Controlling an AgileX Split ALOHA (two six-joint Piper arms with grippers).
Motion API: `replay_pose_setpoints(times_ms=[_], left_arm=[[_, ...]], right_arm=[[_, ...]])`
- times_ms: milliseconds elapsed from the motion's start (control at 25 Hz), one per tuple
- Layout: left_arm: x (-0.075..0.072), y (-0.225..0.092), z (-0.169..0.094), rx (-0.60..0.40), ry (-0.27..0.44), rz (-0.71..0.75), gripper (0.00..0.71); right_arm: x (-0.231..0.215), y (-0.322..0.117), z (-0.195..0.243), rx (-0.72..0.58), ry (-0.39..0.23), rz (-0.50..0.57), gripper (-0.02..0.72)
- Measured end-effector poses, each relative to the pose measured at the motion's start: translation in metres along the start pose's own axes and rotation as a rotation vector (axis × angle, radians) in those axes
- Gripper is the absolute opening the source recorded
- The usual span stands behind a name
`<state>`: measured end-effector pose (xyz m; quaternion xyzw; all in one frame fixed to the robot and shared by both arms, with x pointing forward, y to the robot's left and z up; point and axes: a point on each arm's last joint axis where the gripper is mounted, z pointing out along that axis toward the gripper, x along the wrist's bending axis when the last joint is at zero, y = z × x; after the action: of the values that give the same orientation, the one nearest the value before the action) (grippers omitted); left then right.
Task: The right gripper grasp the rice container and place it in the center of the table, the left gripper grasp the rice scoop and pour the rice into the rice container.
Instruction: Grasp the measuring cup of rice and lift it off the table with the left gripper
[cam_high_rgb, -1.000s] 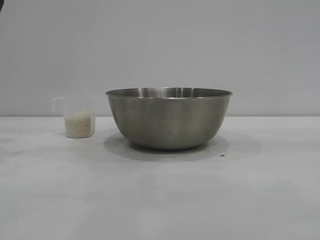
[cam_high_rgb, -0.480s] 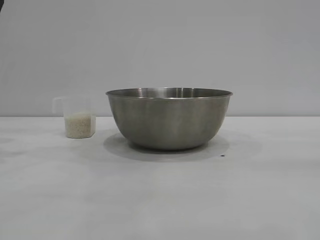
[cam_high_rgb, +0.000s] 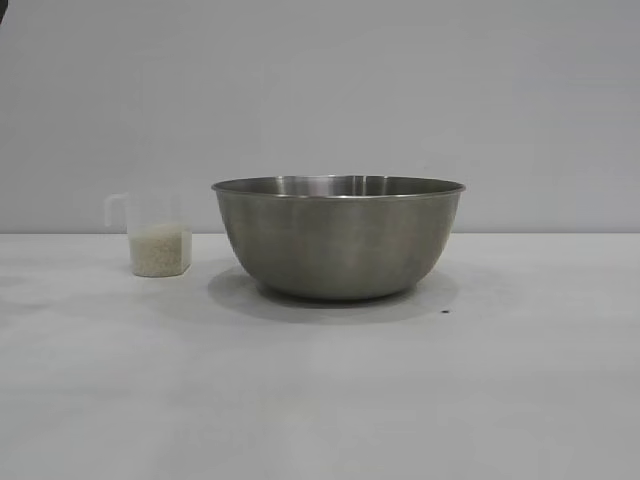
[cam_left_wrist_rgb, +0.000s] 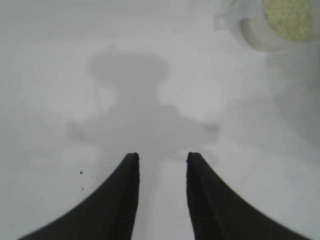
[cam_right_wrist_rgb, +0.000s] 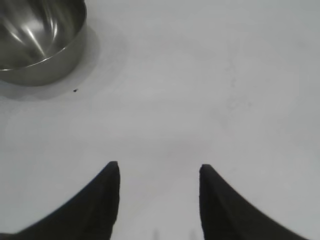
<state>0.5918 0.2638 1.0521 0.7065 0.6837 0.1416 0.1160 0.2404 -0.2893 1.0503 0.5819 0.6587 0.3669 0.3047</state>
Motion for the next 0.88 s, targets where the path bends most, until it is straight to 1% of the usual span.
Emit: replay_pose_setpoints(times_ms=[120, 880], left_arm=[[0.0, 0.0, 0.0, 0.0, 0.0, 0.0, 0.233], [0.0, -0.0013, -0.0009, 0.011, 0.0, -0.001, 0.233]], right_arm=[[0.0011, -0.0095, -0.0068, -0.043, -0.001, -0.012, 0.315], [0.0012, -0.0121, -0.0062, -0.036, 0.0, -0.017, 0.315]])
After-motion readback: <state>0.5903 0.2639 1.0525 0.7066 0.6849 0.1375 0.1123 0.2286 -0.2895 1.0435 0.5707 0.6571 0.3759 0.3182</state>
